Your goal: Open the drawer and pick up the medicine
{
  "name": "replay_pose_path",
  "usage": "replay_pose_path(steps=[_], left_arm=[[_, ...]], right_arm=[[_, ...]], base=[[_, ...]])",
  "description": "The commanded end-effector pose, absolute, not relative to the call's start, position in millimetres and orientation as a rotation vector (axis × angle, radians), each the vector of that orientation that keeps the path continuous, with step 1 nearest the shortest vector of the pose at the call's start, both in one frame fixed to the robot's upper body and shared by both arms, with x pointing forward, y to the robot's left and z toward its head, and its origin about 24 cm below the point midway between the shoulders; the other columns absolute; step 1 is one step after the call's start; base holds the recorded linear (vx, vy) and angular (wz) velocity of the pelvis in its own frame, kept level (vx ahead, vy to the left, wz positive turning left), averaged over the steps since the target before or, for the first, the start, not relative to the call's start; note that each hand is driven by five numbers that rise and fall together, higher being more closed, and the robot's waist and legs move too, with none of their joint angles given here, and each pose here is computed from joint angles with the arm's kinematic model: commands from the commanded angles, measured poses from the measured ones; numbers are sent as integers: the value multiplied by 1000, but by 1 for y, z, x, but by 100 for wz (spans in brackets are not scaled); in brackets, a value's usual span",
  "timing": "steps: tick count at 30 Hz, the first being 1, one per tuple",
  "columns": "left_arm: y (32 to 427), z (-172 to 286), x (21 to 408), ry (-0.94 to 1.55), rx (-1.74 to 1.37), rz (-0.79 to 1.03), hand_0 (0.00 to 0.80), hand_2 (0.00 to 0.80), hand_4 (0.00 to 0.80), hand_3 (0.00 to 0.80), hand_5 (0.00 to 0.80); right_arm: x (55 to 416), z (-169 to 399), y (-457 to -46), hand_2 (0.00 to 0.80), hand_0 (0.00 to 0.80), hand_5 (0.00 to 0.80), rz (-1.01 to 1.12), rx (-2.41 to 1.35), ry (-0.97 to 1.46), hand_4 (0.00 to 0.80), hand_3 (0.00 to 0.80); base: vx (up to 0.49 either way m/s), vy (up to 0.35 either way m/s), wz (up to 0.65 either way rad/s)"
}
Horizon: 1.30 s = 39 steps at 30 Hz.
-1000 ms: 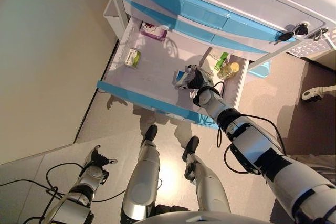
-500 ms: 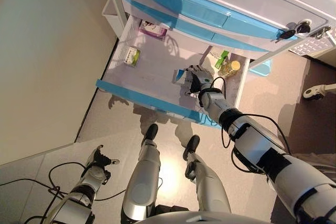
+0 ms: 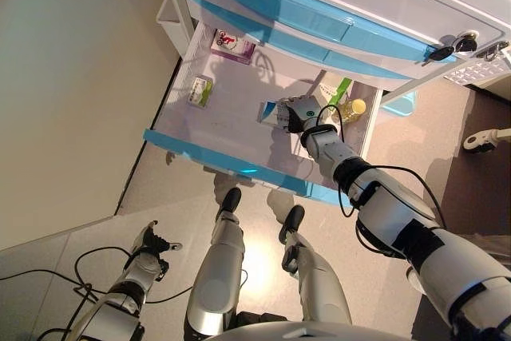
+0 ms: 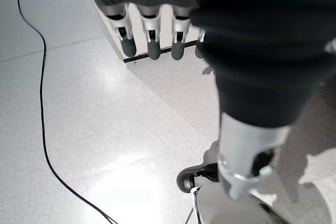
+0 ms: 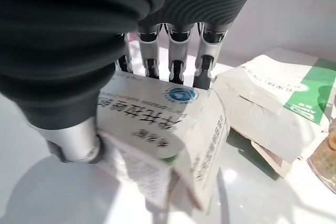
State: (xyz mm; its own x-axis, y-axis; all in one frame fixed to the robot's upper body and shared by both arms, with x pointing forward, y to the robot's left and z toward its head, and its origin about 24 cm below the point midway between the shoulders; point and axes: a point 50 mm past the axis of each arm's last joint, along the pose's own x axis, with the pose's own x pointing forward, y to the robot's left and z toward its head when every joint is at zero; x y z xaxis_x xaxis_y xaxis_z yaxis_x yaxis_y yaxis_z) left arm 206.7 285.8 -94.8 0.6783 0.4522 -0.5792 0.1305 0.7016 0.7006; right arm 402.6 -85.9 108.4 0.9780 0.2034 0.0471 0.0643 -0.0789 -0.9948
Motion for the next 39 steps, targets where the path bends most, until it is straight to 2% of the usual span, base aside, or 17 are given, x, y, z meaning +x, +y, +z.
replay_pose_path(steps=[1, 22, 39], left_arm=[[289, -95, 207, 835, 789, 224, 0, 0, 0, 0, 0], [285, -101, 199, 861, 760, 222, 0, 0, 0, 0, 0], [275, -135, 137, 1062, 702, 163, 0, 0, 0, 0, 0]], right_arm=[[406, 113, -92, 800, 800, 800, 106, -1681, -197, 800, 800], [398, 96, -104, 800, 800, 800, 98, -1474, -126, 800, 800], [362, 51, -124, 800, 800, 800, 223, -1308, -93, 800, 800]], base=[[0, 0, 0], [3, 2, 0], [76, 22, -17]])
